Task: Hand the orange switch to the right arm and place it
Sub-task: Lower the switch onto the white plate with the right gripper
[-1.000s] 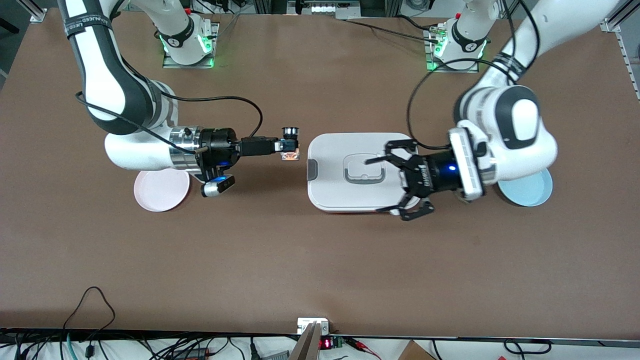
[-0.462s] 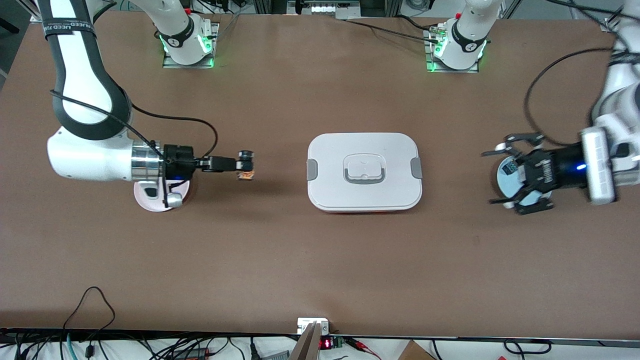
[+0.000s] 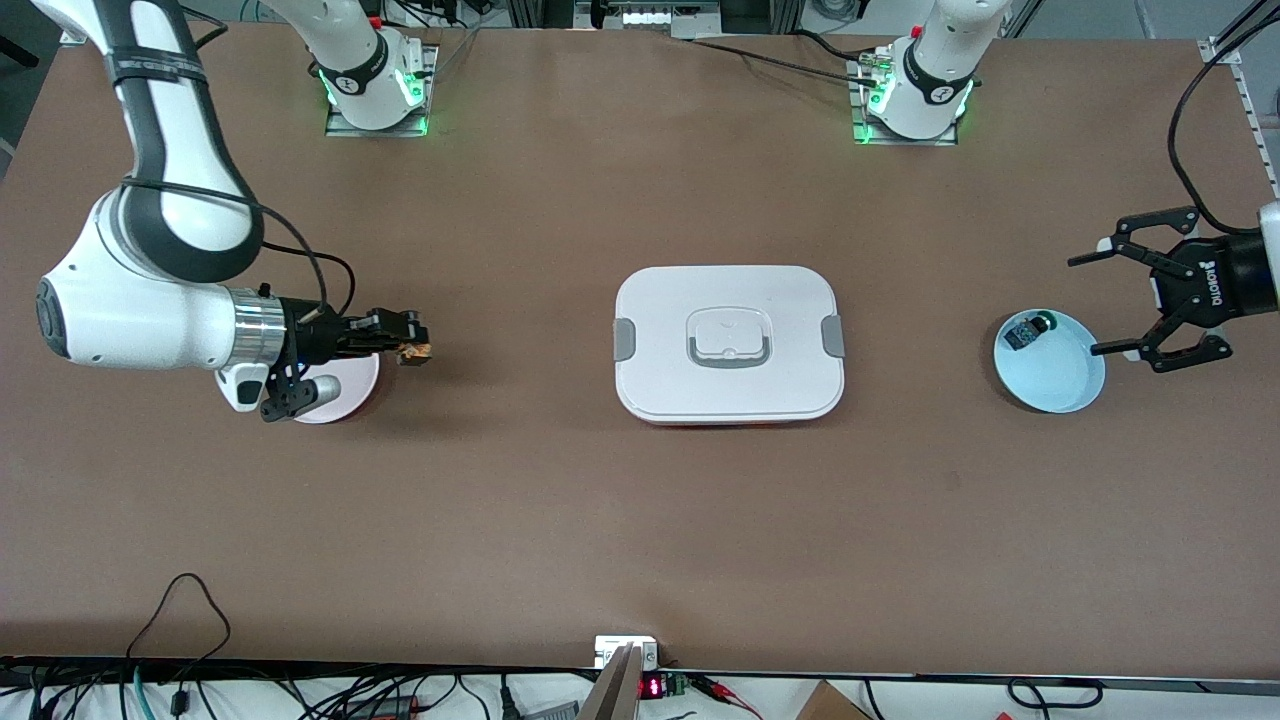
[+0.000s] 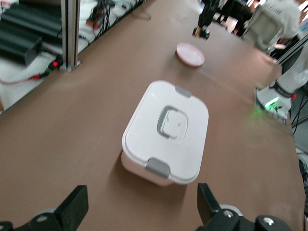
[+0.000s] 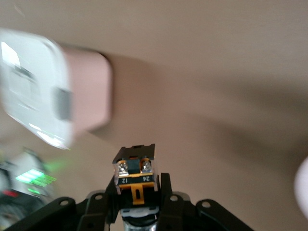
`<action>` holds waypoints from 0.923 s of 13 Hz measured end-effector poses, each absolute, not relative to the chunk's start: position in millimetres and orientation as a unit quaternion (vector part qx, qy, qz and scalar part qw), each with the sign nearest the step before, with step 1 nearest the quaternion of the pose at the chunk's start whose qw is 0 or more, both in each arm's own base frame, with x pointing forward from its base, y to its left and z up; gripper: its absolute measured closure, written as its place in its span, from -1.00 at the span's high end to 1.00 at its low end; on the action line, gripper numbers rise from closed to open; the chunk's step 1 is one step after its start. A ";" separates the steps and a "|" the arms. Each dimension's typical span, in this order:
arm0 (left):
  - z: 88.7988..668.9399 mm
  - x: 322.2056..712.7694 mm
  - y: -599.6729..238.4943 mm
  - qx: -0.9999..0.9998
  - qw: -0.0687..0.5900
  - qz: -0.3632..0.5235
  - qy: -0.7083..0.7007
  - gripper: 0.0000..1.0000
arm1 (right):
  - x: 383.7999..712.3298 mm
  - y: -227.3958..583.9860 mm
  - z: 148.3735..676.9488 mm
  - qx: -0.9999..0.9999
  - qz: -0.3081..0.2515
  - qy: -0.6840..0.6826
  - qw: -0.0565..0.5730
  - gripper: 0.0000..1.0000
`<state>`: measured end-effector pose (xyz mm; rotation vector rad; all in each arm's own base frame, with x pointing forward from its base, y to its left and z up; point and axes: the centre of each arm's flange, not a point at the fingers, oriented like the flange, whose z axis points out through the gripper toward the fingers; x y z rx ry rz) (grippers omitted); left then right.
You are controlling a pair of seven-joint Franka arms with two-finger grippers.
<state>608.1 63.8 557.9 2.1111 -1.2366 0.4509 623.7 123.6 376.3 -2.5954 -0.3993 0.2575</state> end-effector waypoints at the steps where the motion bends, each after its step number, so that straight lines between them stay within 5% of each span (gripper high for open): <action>1: 568.0 607.1 61.5 0.814 0.294 0.149 -0.478 1.00 | 622.3 116.3 372.2 -0.953 0.096 -0.195 0.209 -0.29; 6: 625.5 582.7 -49.0 0.866 0.156 0.043 -0.472 1.00 | 622.4 81.2 349.3 -0.920 0.106 -0.374 0.046 -0.29; 12: 655.6 544.4 -105.1 0.930 0.059 -0.015 -0.362 1.00 | 612.4 27.0 284.1 -0.847 0.062 -0.528 -0.005 -0.29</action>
